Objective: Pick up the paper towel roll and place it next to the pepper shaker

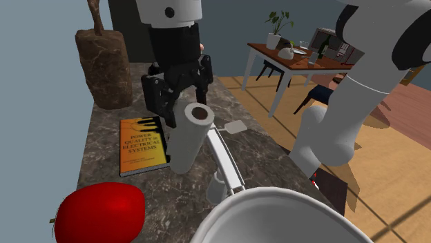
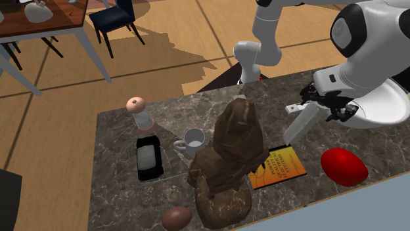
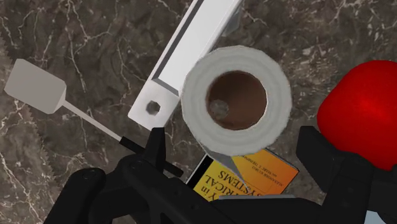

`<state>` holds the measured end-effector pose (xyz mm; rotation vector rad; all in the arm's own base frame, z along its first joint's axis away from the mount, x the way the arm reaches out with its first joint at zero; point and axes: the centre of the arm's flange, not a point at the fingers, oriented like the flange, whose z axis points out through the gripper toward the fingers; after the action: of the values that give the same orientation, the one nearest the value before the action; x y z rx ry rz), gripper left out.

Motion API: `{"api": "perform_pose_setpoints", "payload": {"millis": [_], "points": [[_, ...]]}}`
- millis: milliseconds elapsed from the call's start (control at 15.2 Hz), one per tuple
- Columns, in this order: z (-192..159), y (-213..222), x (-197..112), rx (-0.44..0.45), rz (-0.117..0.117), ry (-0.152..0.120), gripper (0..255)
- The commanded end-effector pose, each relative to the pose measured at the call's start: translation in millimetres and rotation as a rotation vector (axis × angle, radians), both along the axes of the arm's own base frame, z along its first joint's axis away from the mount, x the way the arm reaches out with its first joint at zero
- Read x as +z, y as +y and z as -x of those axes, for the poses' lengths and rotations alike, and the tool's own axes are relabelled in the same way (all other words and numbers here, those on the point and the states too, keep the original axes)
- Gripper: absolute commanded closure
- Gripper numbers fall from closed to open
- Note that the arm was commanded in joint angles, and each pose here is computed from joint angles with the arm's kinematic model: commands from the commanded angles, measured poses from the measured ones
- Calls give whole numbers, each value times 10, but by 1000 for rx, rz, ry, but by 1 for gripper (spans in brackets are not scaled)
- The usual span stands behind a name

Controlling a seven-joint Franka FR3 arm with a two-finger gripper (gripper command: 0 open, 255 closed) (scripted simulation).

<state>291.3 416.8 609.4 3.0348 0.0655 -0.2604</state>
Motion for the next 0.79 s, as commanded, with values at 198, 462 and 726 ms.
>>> {"api": "perform_pose_setpoints", "payload": {"millis": [198,462,726], "points": [[-41,30,250,0,1,0,0],[-80,53,482,0,1,0,0],[-80,53,482,0,1,0,0]]}}
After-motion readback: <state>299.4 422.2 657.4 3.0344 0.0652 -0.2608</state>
